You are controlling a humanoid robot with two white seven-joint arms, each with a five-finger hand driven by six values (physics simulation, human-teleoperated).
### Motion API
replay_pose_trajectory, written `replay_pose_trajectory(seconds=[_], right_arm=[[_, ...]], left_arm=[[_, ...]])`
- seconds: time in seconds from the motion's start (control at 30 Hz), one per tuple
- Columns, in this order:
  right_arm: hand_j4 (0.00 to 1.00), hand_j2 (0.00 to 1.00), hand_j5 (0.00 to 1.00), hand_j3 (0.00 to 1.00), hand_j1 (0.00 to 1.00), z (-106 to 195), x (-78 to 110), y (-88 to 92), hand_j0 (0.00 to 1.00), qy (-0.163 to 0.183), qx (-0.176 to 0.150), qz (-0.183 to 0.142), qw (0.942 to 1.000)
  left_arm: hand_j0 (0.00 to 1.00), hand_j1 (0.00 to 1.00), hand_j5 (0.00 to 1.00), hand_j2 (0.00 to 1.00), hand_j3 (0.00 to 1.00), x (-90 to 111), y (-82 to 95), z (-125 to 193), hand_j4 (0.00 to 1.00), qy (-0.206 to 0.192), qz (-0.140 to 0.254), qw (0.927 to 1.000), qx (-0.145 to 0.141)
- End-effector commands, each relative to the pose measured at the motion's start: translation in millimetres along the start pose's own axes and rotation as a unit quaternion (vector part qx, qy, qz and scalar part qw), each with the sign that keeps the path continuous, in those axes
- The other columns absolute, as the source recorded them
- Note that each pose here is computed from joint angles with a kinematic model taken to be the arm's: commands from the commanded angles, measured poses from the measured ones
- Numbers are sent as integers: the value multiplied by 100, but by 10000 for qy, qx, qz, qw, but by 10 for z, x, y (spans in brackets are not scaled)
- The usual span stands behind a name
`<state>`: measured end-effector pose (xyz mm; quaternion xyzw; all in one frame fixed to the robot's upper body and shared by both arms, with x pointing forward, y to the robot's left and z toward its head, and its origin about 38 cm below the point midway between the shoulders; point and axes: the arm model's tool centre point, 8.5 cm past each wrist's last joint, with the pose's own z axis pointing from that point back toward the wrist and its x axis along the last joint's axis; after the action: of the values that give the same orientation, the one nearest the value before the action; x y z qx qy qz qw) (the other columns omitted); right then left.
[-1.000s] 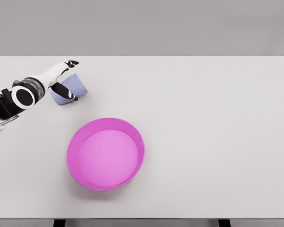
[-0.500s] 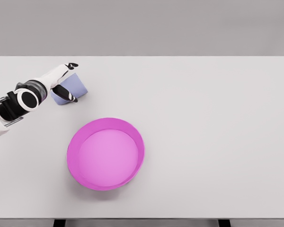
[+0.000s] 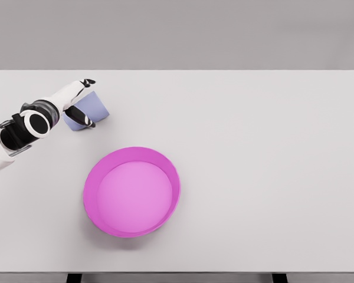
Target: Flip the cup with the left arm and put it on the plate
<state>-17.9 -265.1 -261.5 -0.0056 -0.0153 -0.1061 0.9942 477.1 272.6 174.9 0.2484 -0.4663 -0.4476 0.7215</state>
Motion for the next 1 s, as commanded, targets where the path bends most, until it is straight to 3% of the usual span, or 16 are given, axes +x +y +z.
replay_pose_trajectory(seconds=[0.0,0.97], right_arm=[[100,100,100,100,100,0,0,0,100,0,1,0,10000],[100,100,100,100,100,0,0,0,100,0,1,0,10000]], left_arm=[[100,100,100,100,100,-6,9,-6,100,11,-22,10000,27],[97,97,97,97,97,-10,-111,-125,97,107,-33,9999,8]])
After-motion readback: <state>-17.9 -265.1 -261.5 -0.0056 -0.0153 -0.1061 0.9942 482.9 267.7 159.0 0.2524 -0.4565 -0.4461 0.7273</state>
